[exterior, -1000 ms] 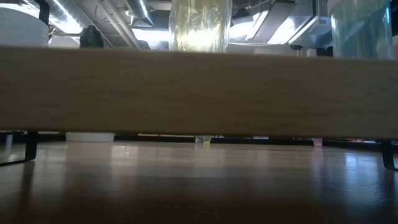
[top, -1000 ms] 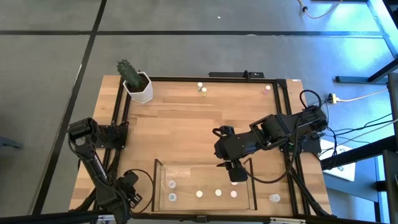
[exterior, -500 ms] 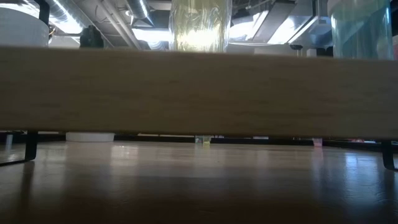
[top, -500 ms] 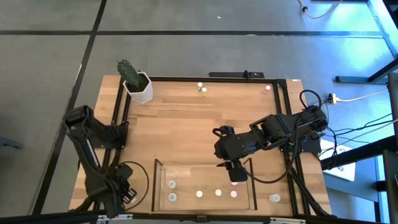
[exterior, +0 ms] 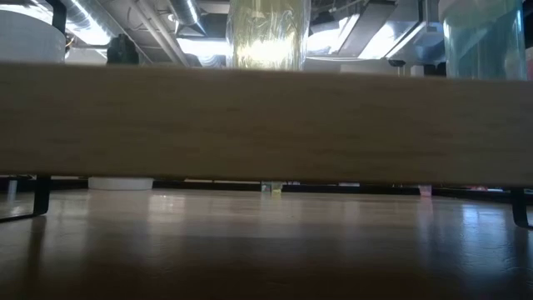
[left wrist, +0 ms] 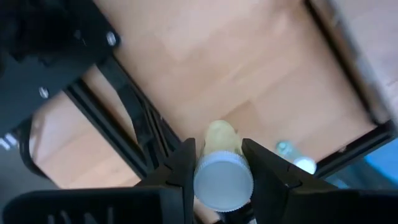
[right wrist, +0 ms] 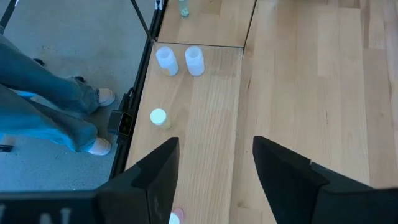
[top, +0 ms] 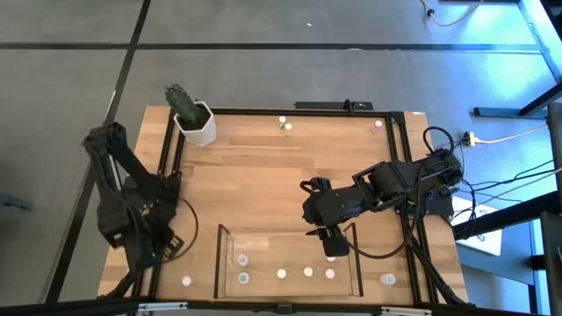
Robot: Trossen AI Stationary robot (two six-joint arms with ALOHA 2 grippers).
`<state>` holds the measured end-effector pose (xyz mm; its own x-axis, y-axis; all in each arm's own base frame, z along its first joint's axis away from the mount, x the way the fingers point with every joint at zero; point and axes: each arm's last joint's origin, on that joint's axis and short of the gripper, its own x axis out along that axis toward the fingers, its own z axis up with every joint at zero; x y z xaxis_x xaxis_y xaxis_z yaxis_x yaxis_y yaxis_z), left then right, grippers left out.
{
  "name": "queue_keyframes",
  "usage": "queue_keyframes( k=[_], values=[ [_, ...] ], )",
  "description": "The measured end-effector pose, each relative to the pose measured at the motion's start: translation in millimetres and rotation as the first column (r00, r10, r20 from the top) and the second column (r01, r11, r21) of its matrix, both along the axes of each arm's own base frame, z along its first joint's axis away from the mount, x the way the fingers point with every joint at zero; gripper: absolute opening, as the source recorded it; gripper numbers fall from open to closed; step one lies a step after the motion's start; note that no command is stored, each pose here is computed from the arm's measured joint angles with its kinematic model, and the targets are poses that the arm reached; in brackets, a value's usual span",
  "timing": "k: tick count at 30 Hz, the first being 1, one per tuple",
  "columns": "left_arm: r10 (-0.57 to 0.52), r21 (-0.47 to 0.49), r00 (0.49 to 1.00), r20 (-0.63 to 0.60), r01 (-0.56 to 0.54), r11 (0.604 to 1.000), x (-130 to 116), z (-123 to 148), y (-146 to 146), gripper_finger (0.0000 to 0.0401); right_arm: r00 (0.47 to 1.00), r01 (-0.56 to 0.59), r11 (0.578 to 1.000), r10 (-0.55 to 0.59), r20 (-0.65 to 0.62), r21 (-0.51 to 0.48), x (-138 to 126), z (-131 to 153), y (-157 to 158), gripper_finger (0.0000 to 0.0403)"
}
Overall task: Pick and place medicine bottles onto shelf by color
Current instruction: Put the bottom yellow pill bottle on the shelf aligned with the other yellow pill bottle
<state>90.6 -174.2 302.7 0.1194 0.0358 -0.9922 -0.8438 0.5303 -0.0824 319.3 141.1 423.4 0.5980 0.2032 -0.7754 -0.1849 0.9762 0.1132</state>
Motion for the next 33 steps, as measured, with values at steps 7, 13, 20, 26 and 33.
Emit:
queue_keyframes(
  k=[7,13,20,26,33],
  values=[
    [0.001,-0.005,0.992,0.130,-0.001,1.000,4,22,36,0.0099,1.000,0.000,1.000,0.000,0.000,0.000,0,0,0,0.0207],
    [-0.017,0.050,0.976,0.218,0.007,0.999,23,49,62,0.0098,1.000,0.000,1.000,0.000,0.000,0.000,0,0,0,0.0207],
    [-0.068,0.126,0.961,0.270,0.035,0.991,50,75,100,0.0098,1.000,0.000,1.000,0.000,0.000,0.000,0,0,0,0.0207],
    [-0.101,0.181,0.952,0.288,0.050,0.982,84,81,132,0.0098,1.000,-0.015,1.000,0.015,0.005,-0.014,0,0,-1,0.0207],
    [-0.176,0.196,0.934,0.311,0.118,0.973,142,72,169,0.0098,0.984,0.171,0.980,-0.165,0.066,-0.098,2,1,-6,0.0207]
  ],
)
